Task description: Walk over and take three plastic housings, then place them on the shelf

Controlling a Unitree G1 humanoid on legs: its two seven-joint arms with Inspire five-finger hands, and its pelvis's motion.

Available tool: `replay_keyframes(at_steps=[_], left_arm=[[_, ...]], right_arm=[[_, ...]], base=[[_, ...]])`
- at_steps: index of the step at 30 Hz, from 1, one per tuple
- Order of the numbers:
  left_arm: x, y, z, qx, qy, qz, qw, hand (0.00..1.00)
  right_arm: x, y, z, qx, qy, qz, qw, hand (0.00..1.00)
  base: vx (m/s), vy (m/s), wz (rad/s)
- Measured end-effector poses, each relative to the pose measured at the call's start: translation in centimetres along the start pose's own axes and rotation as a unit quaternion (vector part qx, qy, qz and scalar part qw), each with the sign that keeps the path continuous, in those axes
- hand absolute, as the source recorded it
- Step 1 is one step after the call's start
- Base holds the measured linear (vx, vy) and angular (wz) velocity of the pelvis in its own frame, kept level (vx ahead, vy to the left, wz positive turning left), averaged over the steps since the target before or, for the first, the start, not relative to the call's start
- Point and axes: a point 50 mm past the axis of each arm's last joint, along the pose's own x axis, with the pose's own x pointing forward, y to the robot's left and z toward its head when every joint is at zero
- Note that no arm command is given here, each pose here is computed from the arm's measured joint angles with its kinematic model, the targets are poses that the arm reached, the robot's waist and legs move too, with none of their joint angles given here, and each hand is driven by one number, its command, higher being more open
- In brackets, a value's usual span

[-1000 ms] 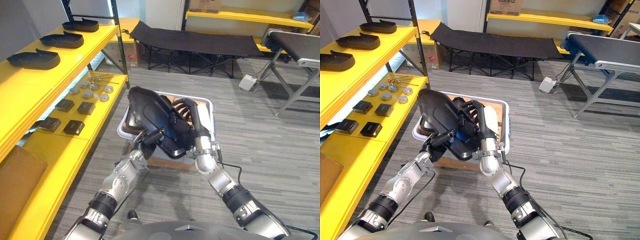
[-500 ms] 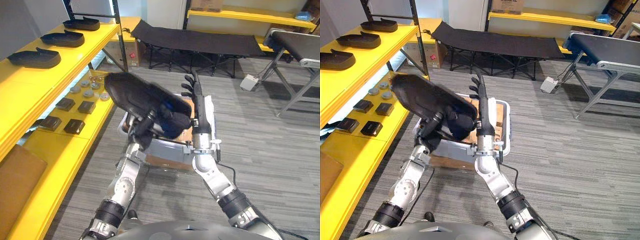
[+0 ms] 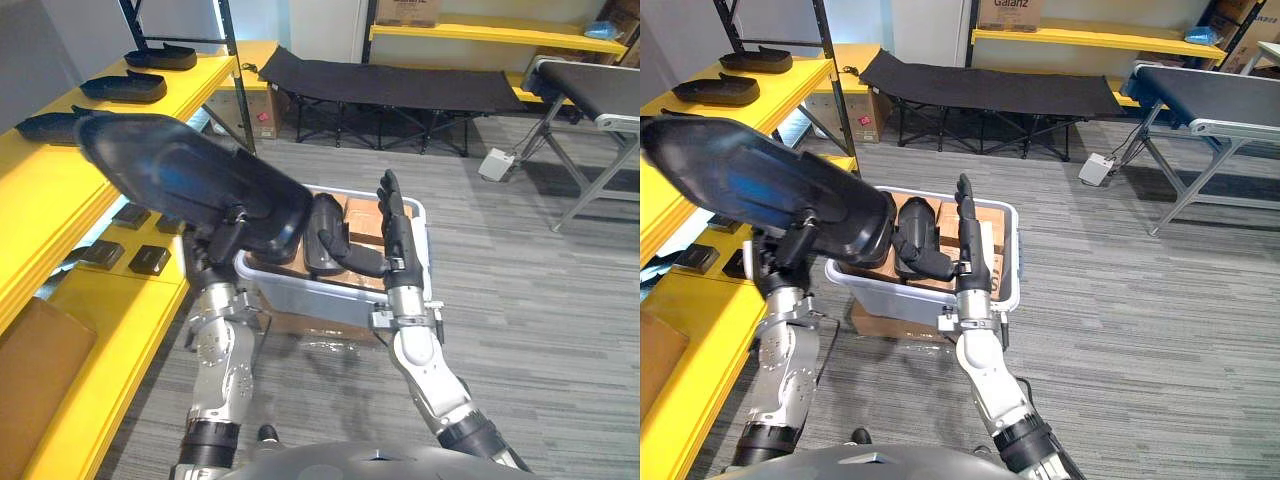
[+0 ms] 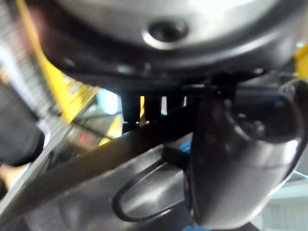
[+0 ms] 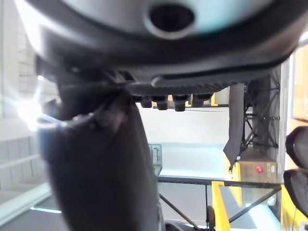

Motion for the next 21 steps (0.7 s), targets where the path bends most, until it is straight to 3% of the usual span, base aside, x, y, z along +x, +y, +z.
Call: replay_keyframes(at_steps=[4,9,13,18,21], left_arm=[[0.2,2.0,0.8,0.103,-0.047,0.059,0.992,0.0],[0.1,3.3,0.7,0.209,-0.059,0.052,0.975,0.0],[-0.2,4.0,0.4,0.191,-0.026,0.021,0.981,0.0],[-2.4,4.1,0.2,0.119,0.033,-0.073,0.99,0.0],[-2.9,4.2,0.2,0.118,0.042,-0.103,0.987,0.0]], right_arm=[[-0.4,-0.8,1.1,0.057,-0.007,0.028,0.998,1.0],[-2.2,-3.2,0.9,0.065,0.009,0.027,0.997,1.0],[-3.3,-5.5,-0.3,0.028,0.068,0.013,0.997,1.0],[-5.4,-6.9,-2.9,-0.015,0.166,0.005,0.986,1.0],[-5.7,-7.1,-3.9,0.022,0.196,0.001,0.98,1.0]], base=[[0.02,0.001,0.0],[0.01,0.002,-0.08],[0.03,0.004,-0.08],[0.05,-0.011,-0.08],[0.04,-0.015,0.06]])
